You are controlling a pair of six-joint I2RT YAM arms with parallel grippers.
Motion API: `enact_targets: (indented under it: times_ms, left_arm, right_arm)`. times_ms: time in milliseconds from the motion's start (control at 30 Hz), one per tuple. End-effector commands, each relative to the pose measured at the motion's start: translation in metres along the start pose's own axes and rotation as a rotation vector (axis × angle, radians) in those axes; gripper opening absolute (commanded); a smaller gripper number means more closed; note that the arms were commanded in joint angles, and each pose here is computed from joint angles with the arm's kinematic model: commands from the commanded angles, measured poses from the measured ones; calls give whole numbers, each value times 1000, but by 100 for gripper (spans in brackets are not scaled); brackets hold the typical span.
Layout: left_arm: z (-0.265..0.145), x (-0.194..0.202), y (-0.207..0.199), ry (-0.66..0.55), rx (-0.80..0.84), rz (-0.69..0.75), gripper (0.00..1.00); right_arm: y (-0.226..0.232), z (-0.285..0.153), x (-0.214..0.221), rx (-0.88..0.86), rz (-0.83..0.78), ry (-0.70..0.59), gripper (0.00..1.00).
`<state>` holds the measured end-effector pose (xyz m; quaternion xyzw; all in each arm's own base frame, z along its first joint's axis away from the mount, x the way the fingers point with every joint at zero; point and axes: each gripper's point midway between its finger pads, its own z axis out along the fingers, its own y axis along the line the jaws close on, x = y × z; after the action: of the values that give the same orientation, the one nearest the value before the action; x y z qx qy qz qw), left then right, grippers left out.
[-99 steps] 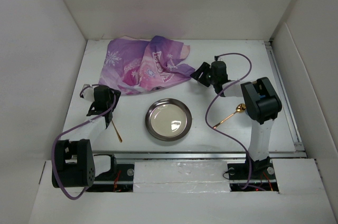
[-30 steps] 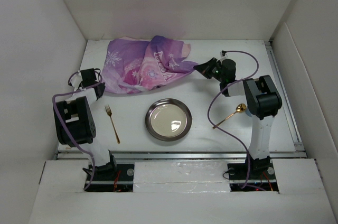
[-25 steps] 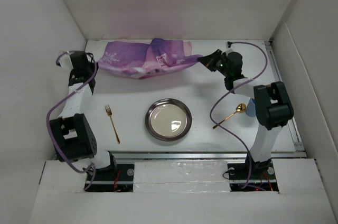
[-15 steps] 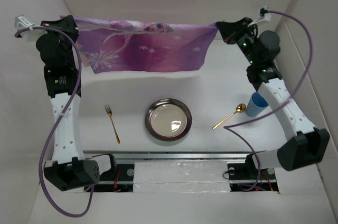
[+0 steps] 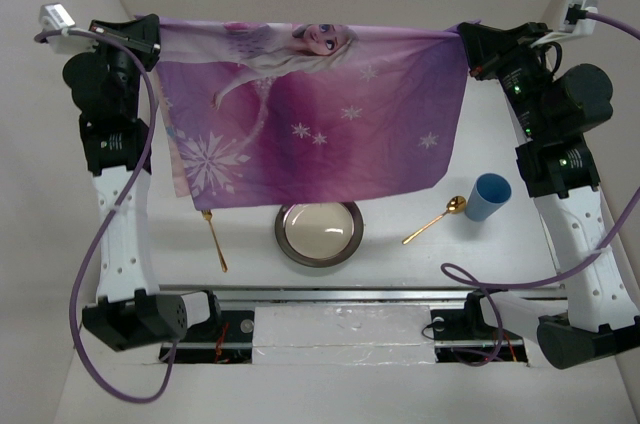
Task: Set the dinner table for one person
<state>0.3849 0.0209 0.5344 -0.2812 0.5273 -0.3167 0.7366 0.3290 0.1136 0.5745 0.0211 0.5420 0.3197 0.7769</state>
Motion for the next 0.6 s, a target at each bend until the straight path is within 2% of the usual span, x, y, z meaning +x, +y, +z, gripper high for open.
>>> enact_targets:
  times_ms: [0,67,100,167,200,233,267,300,367,400,467,533,567]
  left_arm:
    - [36,35,38,108,-37,28,0]
    - [50,52,59,157,-70,22,0]
    - [65,71,85,198,-113,7,0]
    - [79,80,89,231,-99,-11,0]
    - [95,100,110,277,-124,-43,0]
    - [95,100,109,279,-119,-43,0]
    - [103,96,103,271,-101,-45,0]
    - [112,108,111,294,-107,-54,0]
    - [125,99,92,276,-64,-60,0]
    - [134,105,99,286,-69,-72,0]
    - [145,89,68,264,16,-102,0]
    - [154,84,59,260,48,-114,0]
    - [156,68,37,230,98,-102,0]
  right_arm:
    - [-37,4,23,110,-33,48,0]
    - [-50,16,43,117,-23,89,0]
    - [-56,22,44,118,-26,80,0]
    - [-71,43,63,125,-19,123,0]
    - [-81,58,73,129,-18,142,0]
    - [-76,59,65,115,-21,128,0]
    - [-95,74,83,139,-17,158,0]
    - [-98,82,90,133,-12,172,0]
    - [-102,99,77,117,-3,135,0]
    - [-113,112,93,120,15,159,0]
    - [-122,125,88,120,33,159,0]
    - [-119,141,73,92,31,145,0]
    - [-117,143,70,89,35,146,0]
